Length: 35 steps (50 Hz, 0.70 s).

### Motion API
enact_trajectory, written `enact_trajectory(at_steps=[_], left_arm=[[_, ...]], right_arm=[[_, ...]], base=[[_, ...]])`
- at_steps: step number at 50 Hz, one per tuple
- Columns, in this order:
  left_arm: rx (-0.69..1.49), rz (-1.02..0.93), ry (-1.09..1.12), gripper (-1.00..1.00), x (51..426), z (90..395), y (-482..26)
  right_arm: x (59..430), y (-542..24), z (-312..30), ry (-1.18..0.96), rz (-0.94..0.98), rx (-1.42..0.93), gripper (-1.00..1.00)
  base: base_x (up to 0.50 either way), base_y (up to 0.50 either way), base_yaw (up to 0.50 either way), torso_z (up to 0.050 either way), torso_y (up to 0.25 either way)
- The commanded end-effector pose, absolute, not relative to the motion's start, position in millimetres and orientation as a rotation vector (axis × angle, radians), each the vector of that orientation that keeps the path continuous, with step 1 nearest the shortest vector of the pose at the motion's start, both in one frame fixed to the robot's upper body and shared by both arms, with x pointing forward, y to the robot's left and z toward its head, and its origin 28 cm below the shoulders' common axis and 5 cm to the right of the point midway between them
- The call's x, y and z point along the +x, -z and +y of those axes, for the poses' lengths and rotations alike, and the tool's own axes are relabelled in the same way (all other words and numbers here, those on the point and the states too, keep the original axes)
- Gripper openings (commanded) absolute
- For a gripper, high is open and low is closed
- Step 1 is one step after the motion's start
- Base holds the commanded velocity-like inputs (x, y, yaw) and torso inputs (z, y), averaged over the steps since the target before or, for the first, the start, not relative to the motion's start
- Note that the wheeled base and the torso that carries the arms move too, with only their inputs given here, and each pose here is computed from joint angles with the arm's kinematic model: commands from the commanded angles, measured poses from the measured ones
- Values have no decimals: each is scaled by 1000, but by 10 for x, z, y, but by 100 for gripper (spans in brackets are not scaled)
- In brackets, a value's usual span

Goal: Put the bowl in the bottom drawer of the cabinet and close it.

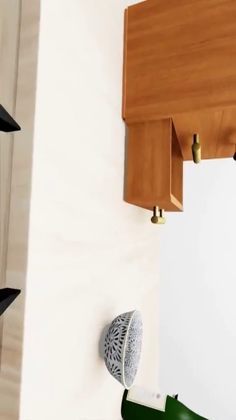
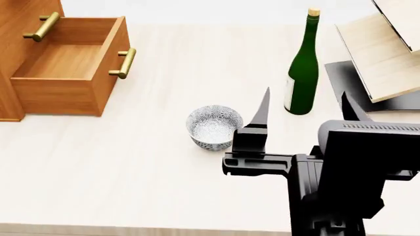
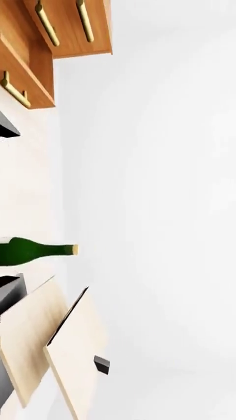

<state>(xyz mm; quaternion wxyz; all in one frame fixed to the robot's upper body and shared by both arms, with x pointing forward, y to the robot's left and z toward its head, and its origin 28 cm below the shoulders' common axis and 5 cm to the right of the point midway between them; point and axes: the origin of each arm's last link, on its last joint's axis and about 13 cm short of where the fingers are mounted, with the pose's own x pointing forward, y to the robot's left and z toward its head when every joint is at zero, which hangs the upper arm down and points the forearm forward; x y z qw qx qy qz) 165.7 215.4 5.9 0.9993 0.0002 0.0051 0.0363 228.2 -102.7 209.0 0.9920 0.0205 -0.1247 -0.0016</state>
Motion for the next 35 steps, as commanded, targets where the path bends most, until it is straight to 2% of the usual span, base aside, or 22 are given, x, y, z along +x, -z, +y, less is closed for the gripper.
enact_trajectory(at_steps=[1, 3, 35], left_arm=[[8, 8, -71, 100, 1653, 2156, -35], [8, 9, -71, 100, 1653, 2157, -38], [13, 6, -64, 100, 1653, 2150, -29]], right_arm=[[2233, -2261, -1027, -12, -275, 34, 100], [2233, -2255, -1025, -13, -271, 42, 100], [2237, -2196, -1004, -34, -266, 71, 100]], base=[[0, 0, 0, 0, 0], [0, 84, 0, 0, 0], [0, 500, 0, 0, 0]])
